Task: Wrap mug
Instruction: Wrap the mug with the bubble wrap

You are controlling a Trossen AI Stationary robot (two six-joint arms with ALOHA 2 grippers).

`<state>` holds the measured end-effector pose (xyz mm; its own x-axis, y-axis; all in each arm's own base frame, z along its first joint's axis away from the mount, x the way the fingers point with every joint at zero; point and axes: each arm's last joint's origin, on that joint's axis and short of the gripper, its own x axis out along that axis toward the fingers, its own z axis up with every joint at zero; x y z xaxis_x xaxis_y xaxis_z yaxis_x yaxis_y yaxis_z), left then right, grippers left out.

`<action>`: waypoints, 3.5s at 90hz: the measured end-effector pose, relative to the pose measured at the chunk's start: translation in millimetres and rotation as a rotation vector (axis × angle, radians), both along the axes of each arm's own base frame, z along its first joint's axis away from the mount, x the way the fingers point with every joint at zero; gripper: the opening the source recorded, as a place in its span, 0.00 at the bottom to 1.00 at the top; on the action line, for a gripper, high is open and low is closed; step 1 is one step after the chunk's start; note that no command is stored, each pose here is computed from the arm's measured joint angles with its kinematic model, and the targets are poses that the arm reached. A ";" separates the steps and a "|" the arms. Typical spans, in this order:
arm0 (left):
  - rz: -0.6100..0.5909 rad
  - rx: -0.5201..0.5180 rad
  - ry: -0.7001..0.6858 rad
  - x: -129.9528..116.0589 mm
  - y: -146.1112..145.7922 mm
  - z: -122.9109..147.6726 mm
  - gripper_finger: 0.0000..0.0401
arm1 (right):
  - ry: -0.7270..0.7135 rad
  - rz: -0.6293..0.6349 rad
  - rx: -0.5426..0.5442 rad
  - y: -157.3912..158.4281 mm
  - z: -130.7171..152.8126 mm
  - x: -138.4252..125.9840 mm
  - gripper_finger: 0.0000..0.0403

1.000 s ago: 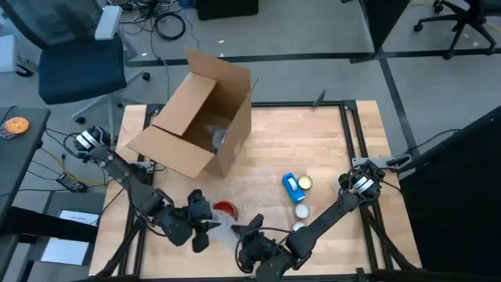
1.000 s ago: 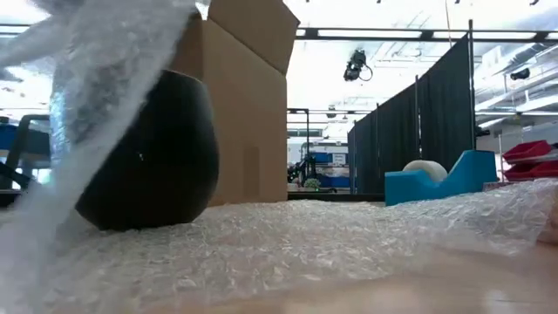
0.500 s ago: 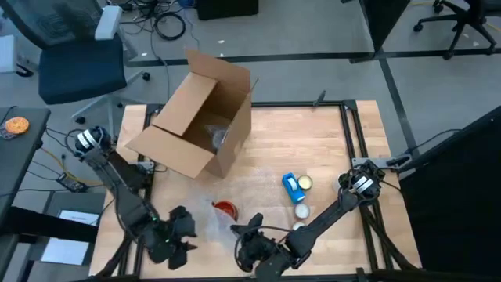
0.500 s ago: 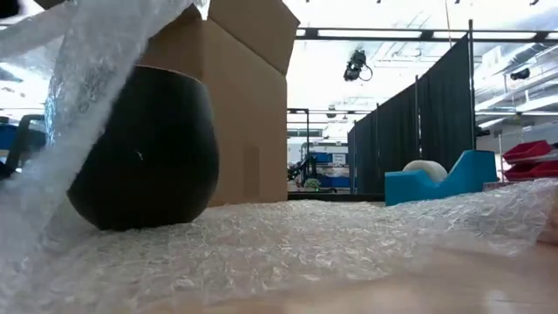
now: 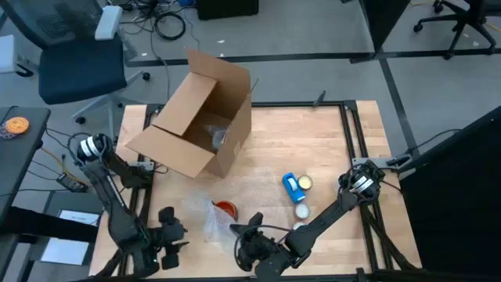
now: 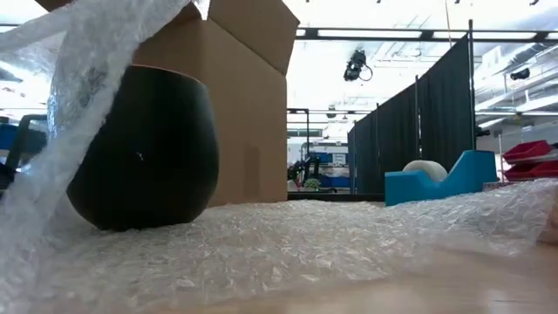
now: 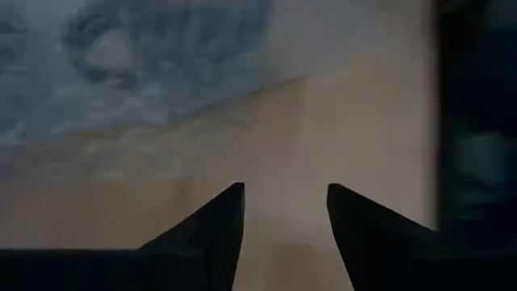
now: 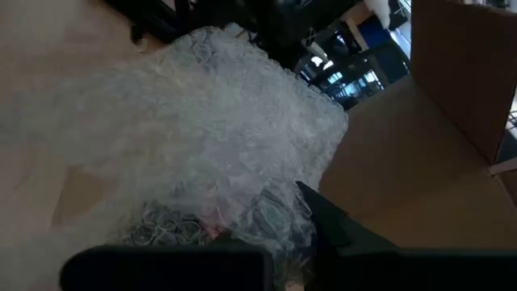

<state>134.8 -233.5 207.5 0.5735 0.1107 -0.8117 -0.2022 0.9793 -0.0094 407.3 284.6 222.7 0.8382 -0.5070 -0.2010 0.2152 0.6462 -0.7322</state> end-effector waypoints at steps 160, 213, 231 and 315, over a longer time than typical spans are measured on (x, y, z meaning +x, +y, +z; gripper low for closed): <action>0.227 -0.626 -0.977 -31.2 32.4 -4.9 0.02 | -0.099 0.047 0.098 2.4 24.8 -1.6 0.00; 0.322 -0.427 -1.034 -40.7 40.4 10.7 0.00 | 0.161 0.037 0.224 -25.4 -0.7 -5.7 0.00; 0.355 -0.346 -1.029 -45.2 40.8 10.5 0.00 | 0.198 0.070 0.343 -35.2 11.3 -7.0 0.00; 0.320 -0.198 -1.012 -40.6 42.4 6.0 0.00 | 0.318 0.280 0.875 -175.6 37.9 51.4 0.00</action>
